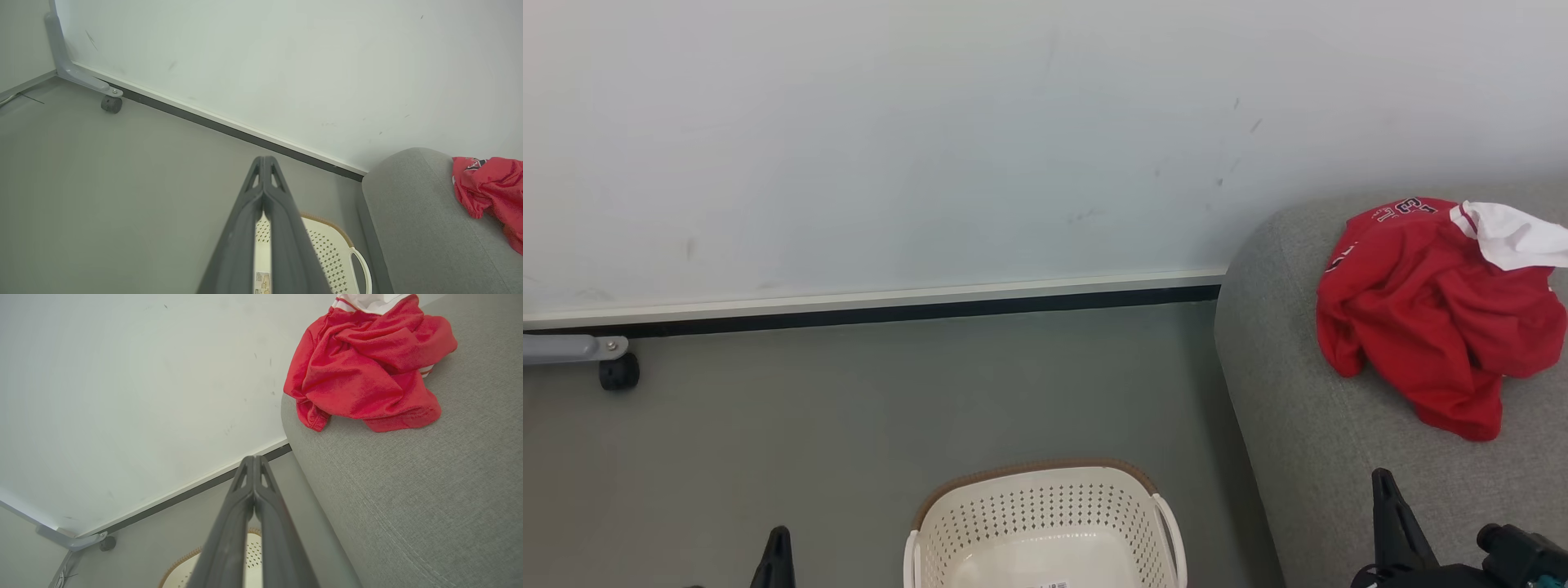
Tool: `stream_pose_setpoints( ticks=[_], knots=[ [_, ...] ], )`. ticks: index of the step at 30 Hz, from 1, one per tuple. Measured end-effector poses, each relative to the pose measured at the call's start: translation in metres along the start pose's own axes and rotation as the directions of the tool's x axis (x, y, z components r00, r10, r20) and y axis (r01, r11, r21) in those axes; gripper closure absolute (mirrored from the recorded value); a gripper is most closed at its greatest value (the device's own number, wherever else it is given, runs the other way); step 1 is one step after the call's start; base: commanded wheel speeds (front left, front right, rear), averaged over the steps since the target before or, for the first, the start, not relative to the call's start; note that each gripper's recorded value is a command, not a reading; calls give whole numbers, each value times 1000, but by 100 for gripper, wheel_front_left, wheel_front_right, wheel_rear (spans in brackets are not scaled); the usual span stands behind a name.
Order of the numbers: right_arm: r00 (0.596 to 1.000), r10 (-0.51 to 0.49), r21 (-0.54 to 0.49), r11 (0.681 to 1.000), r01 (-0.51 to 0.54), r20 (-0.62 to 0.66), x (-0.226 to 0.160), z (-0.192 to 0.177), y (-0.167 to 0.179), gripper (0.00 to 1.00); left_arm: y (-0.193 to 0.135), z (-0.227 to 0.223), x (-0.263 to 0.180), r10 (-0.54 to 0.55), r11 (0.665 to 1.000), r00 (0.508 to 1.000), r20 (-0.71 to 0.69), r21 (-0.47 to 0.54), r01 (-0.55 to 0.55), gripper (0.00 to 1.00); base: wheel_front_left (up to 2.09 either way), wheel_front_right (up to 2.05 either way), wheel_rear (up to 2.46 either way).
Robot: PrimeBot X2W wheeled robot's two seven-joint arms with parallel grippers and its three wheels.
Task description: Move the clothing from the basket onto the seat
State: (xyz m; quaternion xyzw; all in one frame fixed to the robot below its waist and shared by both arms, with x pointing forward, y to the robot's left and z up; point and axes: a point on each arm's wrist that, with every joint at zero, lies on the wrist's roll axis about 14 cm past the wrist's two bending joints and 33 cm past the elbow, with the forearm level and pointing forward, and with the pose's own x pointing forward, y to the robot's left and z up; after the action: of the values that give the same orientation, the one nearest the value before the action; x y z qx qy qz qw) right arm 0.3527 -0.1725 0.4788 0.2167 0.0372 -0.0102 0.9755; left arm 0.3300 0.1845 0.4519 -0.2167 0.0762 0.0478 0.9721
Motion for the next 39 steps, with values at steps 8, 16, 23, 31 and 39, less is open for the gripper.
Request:
stream_pose_setpoints(
  ticks=[8,16,23,31,39],
  knots=[
    [999,-25,144,989,29,-25,5,0,-6,100,3,0,6,10,990,1000,-28,-142,-13,100,0,0,0],
    [998,-42,257,965,52,-46,6,-2,-12,100,3,0,11,11,967,999,-46,-254,-22,100,0,0,0],
    [997,-47,339,939,63,-56,10,-1,-14,100,3,2,14,5,943,999,-53,-332,-22,100,0,0,0],
    [996,-54,442,894,79,-70,11,-2,-19,100,1,4,19,-5,896,998,-60,-443,-22,100,0,0,0],
    [997,-46,544,836,74,-64,16,2,-19,100,1,6,23,-14,842,998,-61,-539,-21,100,0,0,0]
  ],
)
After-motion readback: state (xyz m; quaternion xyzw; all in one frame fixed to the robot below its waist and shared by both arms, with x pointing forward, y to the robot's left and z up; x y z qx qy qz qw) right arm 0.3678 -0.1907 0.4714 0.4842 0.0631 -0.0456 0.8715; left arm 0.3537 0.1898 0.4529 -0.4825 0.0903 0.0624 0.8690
